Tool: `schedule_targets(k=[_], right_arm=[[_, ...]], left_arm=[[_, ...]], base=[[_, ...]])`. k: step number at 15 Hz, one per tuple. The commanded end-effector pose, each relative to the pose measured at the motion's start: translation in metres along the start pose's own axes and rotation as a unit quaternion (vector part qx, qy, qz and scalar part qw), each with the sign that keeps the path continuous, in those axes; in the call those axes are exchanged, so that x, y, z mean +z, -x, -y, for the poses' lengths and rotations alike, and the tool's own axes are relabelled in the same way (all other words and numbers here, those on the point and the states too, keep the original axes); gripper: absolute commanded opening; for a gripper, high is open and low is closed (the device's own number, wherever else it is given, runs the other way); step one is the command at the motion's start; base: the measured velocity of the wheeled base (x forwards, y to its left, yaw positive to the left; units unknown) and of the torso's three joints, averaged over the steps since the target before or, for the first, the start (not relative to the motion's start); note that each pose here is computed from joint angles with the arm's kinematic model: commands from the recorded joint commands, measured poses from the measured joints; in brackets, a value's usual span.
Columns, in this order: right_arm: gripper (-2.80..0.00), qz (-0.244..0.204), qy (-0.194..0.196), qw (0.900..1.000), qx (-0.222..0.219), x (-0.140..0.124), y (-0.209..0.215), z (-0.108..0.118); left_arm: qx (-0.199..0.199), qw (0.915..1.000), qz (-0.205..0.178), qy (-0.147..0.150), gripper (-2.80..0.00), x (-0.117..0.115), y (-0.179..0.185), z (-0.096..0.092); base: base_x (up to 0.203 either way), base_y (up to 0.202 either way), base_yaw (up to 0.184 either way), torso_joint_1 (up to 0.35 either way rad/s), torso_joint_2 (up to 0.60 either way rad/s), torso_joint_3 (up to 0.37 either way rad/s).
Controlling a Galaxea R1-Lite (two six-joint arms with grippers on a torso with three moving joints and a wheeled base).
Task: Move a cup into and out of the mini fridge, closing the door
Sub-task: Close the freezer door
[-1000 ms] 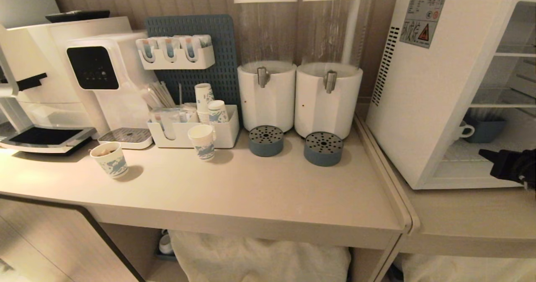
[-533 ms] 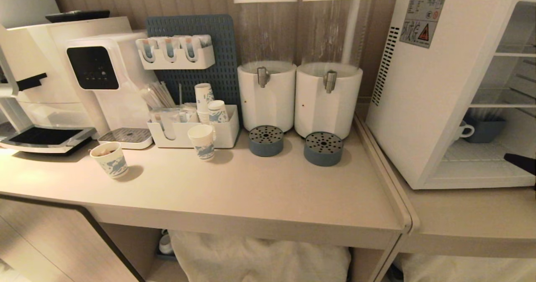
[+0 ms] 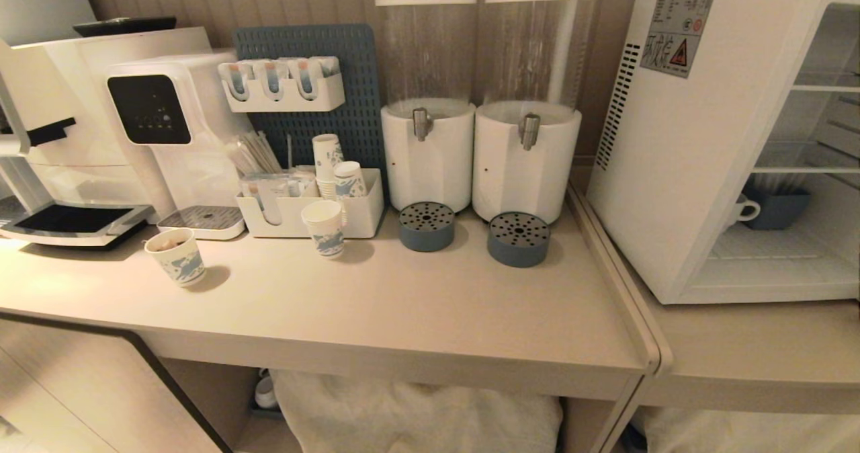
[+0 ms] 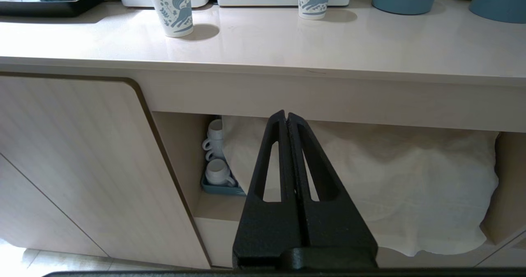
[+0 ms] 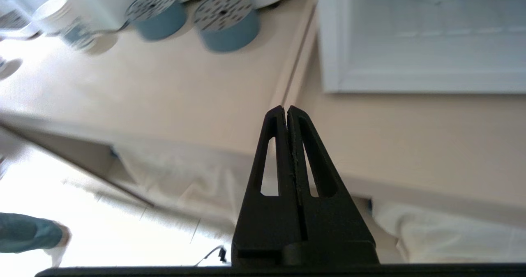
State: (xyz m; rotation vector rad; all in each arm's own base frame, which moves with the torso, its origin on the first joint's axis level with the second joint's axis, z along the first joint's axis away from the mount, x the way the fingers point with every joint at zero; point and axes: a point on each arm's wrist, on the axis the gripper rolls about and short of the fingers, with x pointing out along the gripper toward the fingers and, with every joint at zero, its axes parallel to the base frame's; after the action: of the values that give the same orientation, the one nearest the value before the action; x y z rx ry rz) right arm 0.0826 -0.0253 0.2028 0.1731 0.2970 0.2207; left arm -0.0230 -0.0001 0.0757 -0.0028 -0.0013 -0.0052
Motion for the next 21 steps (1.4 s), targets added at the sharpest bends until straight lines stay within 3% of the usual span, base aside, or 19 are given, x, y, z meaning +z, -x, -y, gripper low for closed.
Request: schedule_targets(k=[1,6,10,14,16,19,21], right_arm=[[-2.8,0.024,0.022,0.999,0.01,-0.005,0.019,-0.016],[-2.8,-0.005,0.03,0.996,0.078,-0.02,0.05,-0.044],[-2.8,-0.033,0.055,0.981,0.181,-0.035,0.086,-0.064],[-2.8,-0.024,0.069,0.974,0.215,-0.057,0.12,-0.064],[-2.8,-0.014,0.063,0.978,0.199,-0.072,0.128,-0.06],[-2.8,0.045,0.067,0.987,0.138,-0.101,0.137,-0.057],[-2.8,0.088,0.051,0.994,0.043,-0.111,0.133,-0.051]], left_arm=[[0.0,1.0,-0.001,0.0,-2.8,0.0,0.0,0.0],[0.0,1.0,-0.001,0.0,-2.8,0.0,0.0,0.0],[0.0,1.0,-0.001,0.0,-2.8,0.0,0.0,0.0],[0.0,1.0,-0.001,0.0,-2.8,0.0,0.0,0.0],[0.0,1.0,-0.001,0.0,-2.8,0.0,0.0,0.0],[0.0,1.0,-0.001,0.0,-2.8,0.0,0.0,0.0],[0.0,1.0,-0.001,0.0,-2.8,0.0,0.0,0.0]], base=[[0.0,0.0,0.0,0.0,0.0,0.0],[0.0,0.0,0.0,0.0,0.0,0.0],[0.0,0.0,0.0,0.0,0.0,0.0],[0.0,0.0,0.0,0.0,0.0,0.0],[0.0,0.0,0.0,0.0,0.0,0.0],[0.0,0.0,0.0,0.0,0.0,0.0],[0.0,0.0,0.0,0.0,0.0,0.0]])
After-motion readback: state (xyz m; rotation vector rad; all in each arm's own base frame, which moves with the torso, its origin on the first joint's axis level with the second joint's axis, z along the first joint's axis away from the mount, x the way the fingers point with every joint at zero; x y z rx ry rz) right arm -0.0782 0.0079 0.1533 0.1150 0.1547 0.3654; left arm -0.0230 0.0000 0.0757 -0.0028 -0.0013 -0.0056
